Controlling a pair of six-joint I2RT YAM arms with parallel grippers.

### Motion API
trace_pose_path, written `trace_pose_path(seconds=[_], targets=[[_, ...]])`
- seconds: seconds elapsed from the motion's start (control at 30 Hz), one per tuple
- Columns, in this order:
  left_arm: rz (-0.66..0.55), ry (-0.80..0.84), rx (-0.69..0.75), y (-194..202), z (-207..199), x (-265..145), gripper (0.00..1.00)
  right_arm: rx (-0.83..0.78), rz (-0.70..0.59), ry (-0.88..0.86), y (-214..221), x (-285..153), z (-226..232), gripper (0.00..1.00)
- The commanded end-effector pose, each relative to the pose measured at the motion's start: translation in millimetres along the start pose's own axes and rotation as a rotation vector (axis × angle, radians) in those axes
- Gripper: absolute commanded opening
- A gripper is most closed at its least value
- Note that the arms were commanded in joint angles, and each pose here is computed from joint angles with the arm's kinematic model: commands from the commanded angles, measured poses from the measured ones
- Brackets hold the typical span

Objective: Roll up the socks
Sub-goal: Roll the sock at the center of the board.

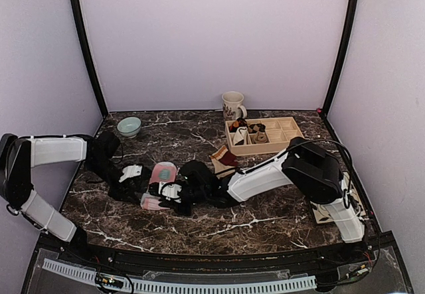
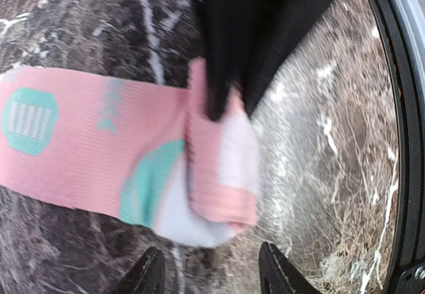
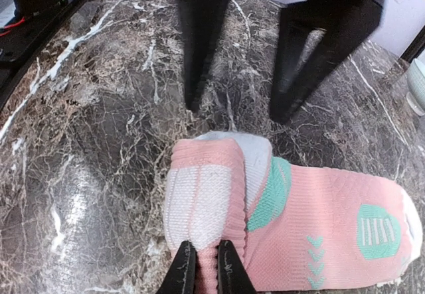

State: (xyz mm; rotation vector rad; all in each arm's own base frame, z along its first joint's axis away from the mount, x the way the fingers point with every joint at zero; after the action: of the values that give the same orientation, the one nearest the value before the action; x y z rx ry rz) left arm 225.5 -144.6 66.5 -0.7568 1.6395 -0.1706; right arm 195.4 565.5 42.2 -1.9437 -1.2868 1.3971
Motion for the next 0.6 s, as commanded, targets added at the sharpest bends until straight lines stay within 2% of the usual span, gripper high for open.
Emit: trace_pose_path(seconds=[0.0, 0.13, 0.33, 0.57], targets=[[-0.018, -0.063, 0.187, 10.6, -11.1, 3.0, 0.52, 0.271, 0.169, -0.171, 69.4, 4.4, 43.1, 0.04], [-0.055, -0.099, 0.337, -4.1, -25.0, 6.8, 0.52, 0.344, 0.168, -0.213, 72.2, 6.1, 40.4, 0.02], [-0.029, -0.227, 0.574, -10.1, -25.9, 27.1, 0.52, 0.497, 0.199, -0.280, 82.3, 11.4, 36.1, 0.00], [-0.056, -0.223, 0.628, -17.2, -38.3, 27.1, 0.53, 0.734, 0.223, -0.302, 97.8, 18.3, 11.2, 0.00]])
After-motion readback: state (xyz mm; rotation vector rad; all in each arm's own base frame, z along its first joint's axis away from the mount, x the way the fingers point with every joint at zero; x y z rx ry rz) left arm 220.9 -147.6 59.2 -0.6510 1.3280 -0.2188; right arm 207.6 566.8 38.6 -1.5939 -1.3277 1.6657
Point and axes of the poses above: each gripper's point midway between its finger pads, its own x axis out along the fingers, its own z axis along the line the jaws close on, y = z × x, the point moved 1 cm from there along -x, back along the fingers, and after that the axes turned 14 degrees about -x, right-handed, at the moved point
